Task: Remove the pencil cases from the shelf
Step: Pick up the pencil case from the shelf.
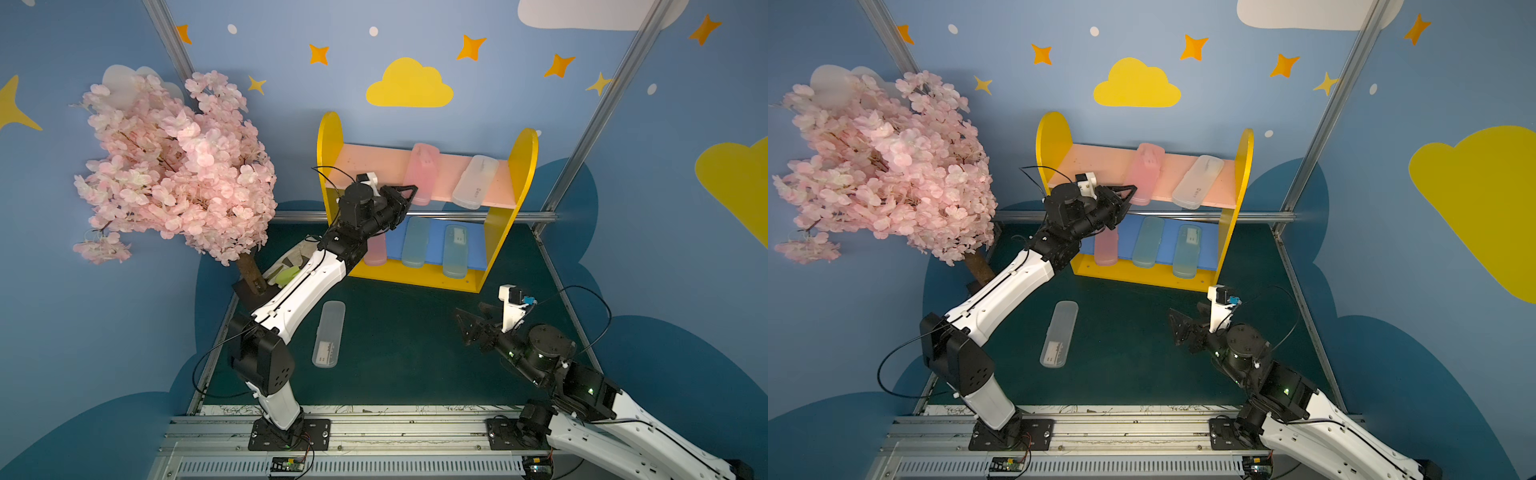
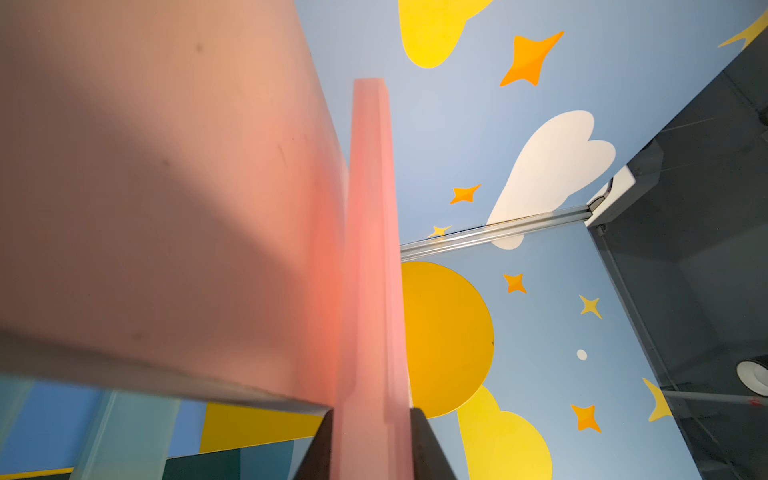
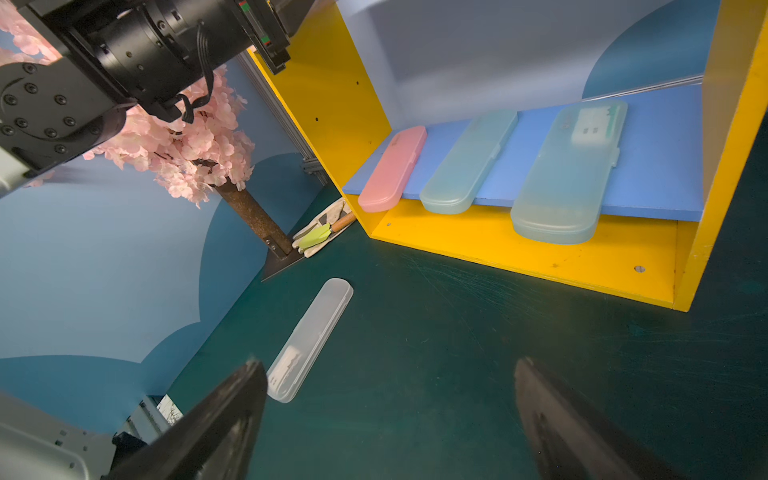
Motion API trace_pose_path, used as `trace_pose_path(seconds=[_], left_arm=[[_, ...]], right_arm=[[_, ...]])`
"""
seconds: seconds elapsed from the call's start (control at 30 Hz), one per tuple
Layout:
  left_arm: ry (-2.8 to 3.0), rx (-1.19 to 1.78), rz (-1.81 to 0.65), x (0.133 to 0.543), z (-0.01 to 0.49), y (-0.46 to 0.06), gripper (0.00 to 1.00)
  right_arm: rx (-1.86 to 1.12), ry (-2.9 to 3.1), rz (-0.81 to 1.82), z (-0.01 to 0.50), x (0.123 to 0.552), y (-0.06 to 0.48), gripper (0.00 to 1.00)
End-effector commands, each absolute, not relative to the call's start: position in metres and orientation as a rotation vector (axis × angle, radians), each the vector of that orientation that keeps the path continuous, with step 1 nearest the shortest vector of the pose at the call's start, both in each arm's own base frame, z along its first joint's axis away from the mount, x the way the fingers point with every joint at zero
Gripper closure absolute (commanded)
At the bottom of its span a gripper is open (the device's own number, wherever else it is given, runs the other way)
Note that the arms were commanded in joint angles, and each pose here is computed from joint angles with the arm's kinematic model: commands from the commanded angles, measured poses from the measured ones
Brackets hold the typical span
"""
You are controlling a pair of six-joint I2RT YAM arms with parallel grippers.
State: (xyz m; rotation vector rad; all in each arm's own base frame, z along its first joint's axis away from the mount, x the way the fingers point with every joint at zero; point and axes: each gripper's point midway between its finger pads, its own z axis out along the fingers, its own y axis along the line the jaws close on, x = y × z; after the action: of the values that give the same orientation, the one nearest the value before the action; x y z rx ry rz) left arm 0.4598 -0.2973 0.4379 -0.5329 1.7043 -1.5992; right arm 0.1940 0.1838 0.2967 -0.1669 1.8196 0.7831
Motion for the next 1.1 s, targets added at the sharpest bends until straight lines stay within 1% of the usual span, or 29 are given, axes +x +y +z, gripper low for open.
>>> trace_pose_path(seconds=[0.0, 0.2, 0.3, 0.47, 0.6, 0.87, 1.07], left_arm=[[1.677, -0.487, -1.614, 0.453, 0.45, -0.294, 0.84], [1.632, -0.421, -1.664, 0.434, 0.46, -0.291, 0.93], [1.621, -0.363, -1.699, 0.411, 0.464, -0.286, 0.94], [1.573, -0.329, -1.707, 0.366, 0.465, -0.262, 0.96], [1.568, -0.311, -1.705, 0.332, 0.453, -0.246, 0.97], [1.554, -0.289, -1.709, 0.269, 0.422, -0.222, 0.97], [1.533, -0.303, -1.724, 0.246, 0.402, -0.21, 0.97]], right_arm=[[-0.153, 1.819, 0.764, 0.295, 0.196, 0.18, 0.03], [-0.175, 1.812, 0.757, 0.298, 0.194, 0.178, 0.03], [-0.205, 1.785, 0.787, 0.306, 0.19, 0.181, 0.02], [-0.239, 1.737, 0.868, 0.325, 0.185, 0.192, 0.02], [-0.267, 1.73, 0.963, 0.341, 0.182, 0.209, 0.03], [-0.296, 1.666, 1.26, 0.386, 0.177, 0.254, 0.06], [-0.28, 1.684, 1.41, 0.402, 0.188, 0.285, 0.07]])
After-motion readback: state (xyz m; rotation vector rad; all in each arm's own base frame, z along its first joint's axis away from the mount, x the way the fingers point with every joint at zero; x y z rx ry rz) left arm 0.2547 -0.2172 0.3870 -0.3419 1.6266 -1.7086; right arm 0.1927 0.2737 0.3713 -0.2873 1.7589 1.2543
